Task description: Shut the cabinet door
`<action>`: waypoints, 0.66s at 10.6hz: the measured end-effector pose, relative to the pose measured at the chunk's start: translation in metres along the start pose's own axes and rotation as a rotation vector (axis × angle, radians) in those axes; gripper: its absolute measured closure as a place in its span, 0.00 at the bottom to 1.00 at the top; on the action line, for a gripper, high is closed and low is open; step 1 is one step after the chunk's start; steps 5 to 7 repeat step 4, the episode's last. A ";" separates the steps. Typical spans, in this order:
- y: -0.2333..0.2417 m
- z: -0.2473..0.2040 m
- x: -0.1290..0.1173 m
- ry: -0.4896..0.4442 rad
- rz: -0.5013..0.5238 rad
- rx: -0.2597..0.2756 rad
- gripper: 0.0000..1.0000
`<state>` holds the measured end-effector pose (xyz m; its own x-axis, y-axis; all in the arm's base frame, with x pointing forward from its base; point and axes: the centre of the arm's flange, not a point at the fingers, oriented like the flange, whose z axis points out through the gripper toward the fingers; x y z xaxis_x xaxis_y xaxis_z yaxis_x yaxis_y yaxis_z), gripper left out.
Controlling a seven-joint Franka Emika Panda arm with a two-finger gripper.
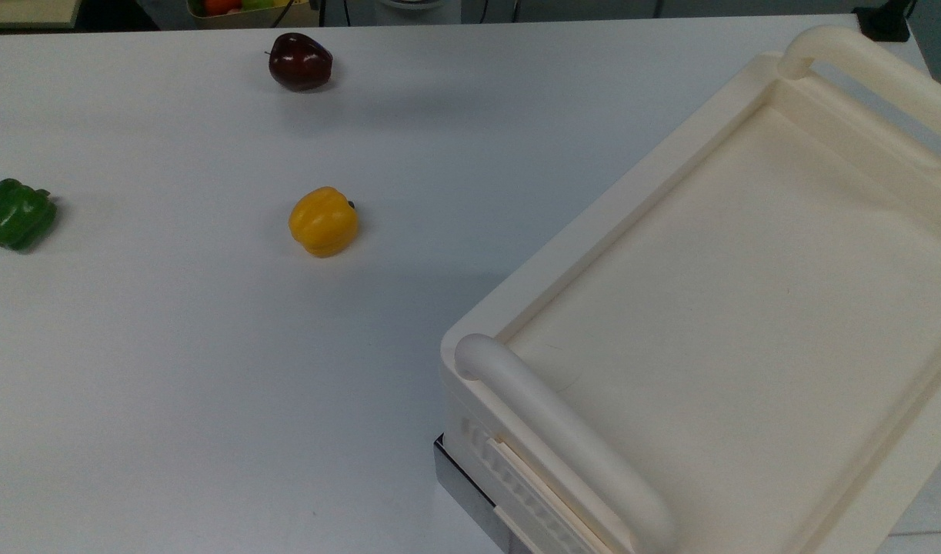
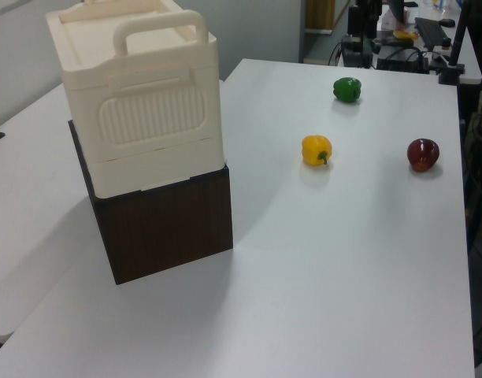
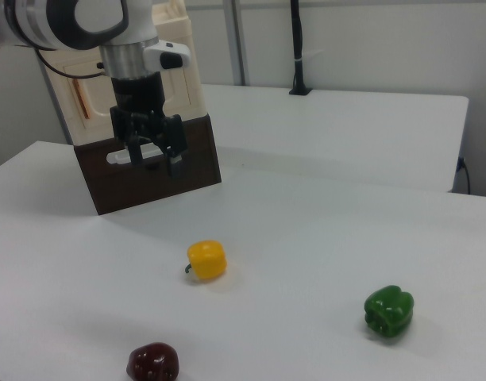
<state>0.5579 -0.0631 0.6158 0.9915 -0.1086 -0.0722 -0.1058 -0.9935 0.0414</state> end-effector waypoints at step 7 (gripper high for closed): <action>0.006 0.000 -0.004 -0.023 -0.002 0.001 0.00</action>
